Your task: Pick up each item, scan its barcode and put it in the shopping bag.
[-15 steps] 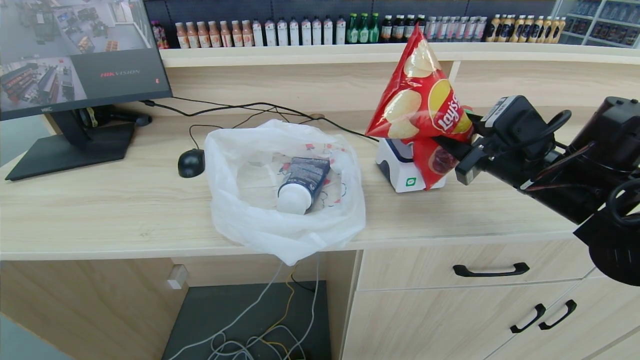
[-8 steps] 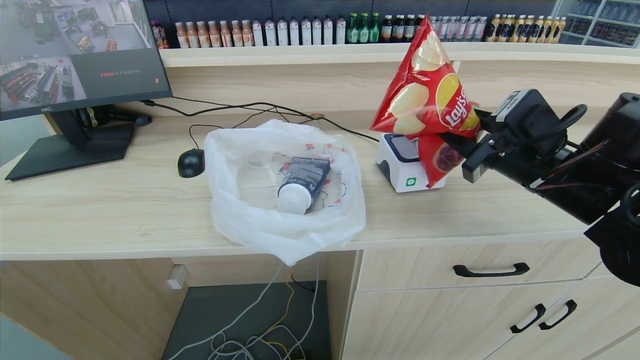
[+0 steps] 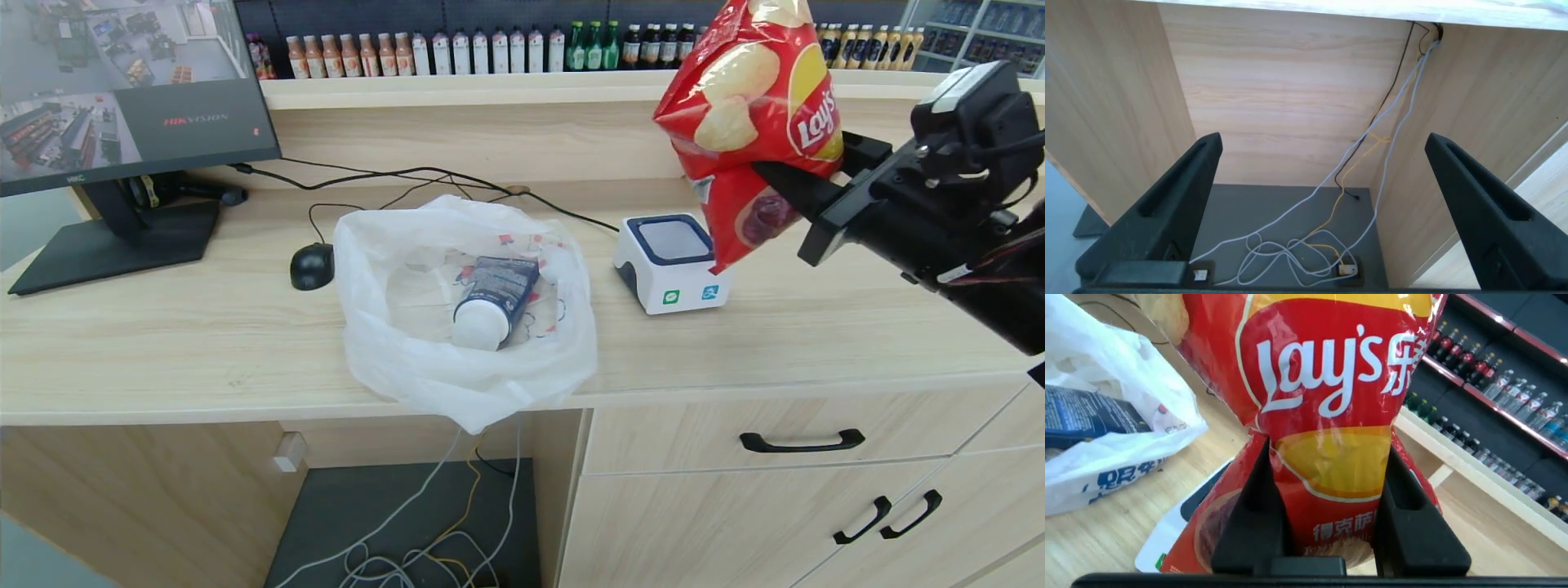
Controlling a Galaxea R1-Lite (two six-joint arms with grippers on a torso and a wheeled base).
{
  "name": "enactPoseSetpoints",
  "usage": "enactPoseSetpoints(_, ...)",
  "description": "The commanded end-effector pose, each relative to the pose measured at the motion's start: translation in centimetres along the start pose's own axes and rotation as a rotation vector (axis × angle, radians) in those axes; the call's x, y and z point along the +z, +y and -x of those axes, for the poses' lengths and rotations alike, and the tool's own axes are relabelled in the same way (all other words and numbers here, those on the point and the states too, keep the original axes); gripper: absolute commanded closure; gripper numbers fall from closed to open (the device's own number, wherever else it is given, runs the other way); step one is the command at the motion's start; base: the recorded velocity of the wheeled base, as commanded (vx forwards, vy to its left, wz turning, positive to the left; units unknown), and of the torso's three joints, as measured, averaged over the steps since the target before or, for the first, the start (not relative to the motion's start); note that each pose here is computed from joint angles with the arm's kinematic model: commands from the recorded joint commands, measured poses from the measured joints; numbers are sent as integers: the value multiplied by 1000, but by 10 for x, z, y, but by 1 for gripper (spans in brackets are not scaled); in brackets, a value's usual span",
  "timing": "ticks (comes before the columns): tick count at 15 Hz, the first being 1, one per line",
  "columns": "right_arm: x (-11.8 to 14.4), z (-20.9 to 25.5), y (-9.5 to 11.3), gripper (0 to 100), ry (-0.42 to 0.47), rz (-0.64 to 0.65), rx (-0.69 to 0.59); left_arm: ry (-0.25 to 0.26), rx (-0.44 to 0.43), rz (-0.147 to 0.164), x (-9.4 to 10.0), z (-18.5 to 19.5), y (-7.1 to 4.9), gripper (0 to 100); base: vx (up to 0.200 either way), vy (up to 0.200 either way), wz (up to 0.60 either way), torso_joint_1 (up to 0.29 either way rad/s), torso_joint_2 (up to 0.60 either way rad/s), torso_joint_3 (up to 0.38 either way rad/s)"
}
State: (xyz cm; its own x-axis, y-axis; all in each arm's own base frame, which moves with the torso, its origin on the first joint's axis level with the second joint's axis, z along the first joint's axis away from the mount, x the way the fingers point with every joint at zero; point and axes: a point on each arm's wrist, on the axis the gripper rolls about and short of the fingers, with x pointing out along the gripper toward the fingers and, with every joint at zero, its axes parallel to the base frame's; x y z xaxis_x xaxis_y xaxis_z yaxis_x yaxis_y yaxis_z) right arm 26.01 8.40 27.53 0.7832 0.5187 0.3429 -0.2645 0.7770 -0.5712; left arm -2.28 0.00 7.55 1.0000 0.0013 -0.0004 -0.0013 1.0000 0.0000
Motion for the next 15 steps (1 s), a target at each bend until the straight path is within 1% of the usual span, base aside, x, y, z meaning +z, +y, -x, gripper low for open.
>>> enactPoseSetpoints(1,19,20,-4,100,-36,-19,-19,0,0,0,0,0,0,0,0,0,0,0,0,0)
enactPoseSetpoints(4,27,34,-5,100,-44,-68,-25,0,0,0,0,0,0,0,0,0,0,0,0,0)
enactPoseSetpoints(7,28,42,-4,100,-37,-129,-56,0,0,0,0,0,0,0,0,0,0,0,0,0)
enactPoseSetpoints(8,25,47,-2,100,-34,-170,-116,0,0,0,0,0,0,0,0,0,0,0,0,0)
enactPoseSetpoints(9,21,53,2,100,-31,-212,-151,0,0,0,0,0,0,0,0,0,0,0,0,0)
enactPoseSetpoints(11,12,65,11,100,-21,-277,-185,0,-1,0,0,0,0,0,0,0,0,0,0,0)
enactPoseSetpoints(12,11,67,12,100,-24,-294,-193,1,-1,0,0,0,0,0,0,0,0,0,0,0)
enactPoseSetpoints(14,10,71,12,100,-24,-358,-293,0,0,2,0,0,0,0,0,0,0,0,0,0)
enactPoseSetpoints(15,10,72,11,100,-28,-365,-308,1,0,2,0,0,0,0,0,0,0,0,0,0)
